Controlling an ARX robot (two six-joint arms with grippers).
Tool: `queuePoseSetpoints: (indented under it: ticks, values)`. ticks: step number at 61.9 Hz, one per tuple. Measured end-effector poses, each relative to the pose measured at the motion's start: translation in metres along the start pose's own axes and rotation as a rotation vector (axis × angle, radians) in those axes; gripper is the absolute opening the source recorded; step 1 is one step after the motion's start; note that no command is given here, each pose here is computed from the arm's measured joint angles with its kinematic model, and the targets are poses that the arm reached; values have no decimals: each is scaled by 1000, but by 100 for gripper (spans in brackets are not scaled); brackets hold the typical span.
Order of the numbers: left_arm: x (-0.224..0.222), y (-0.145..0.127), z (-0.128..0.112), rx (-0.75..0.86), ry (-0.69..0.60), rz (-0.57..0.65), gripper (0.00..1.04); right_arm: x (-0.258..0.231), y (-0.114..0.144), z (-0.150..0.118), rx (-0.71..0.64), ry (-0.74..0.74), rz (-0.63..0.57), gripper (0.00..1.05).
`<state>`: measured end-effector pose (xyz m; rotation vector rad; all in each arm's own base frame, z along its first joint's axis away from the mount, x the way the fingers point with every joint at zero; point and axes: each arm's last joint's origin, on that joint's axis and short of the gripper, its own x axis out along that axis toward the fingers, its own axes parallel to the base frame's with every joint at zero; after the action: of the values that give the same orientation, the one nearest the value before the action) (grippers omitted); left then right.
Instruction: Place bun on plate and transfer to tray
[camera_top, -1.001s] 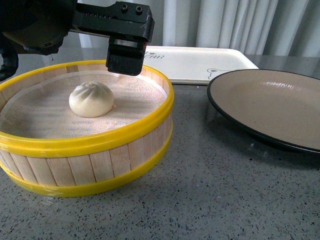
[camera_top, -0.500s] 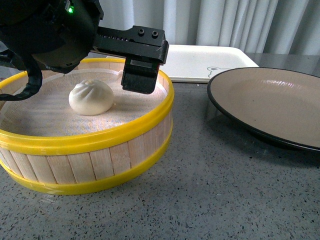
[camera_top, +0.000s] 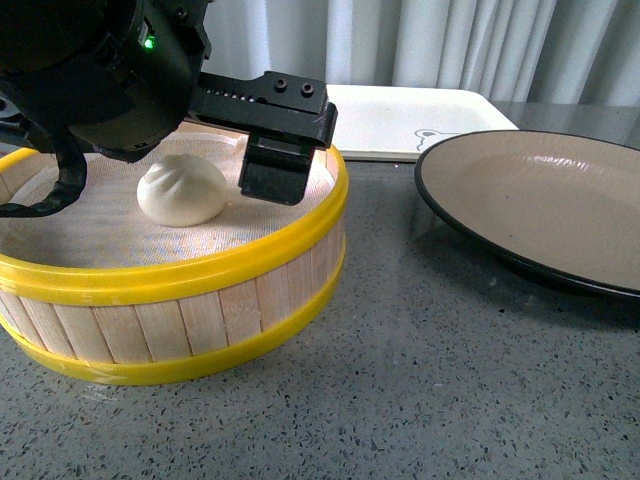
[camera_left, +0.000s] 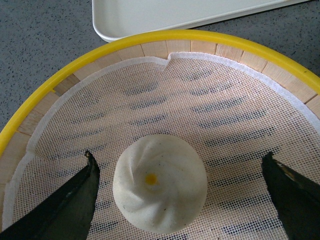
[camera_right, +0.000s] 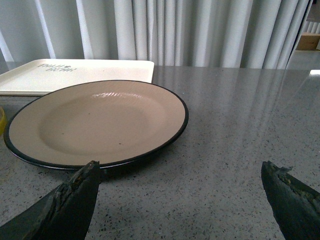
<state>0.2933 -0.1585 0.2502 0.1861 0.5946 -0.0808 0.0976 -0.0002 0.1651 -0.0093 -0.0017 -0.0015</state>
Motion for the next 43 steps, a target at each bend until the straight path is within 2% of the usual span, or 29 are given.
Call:
queuePoseSetpoints:
  ticks: [14,18,26,32,43]
  values:
    - [1,0,-2,3,10,2,58,0,0,0,0,0,0,96]
    - [1,1,-3,4,11,3,44,0,0,0,0,0,0,96]
    - [1,1,-3,4,11,7,24,0,0,0,0,0,0,96]
    - [1,1,-3,8,14,8,4,0,0,0,0,0,0,96]
    - [-3,5,0,9,12,16,4,0,0,0,0,0,0,96]
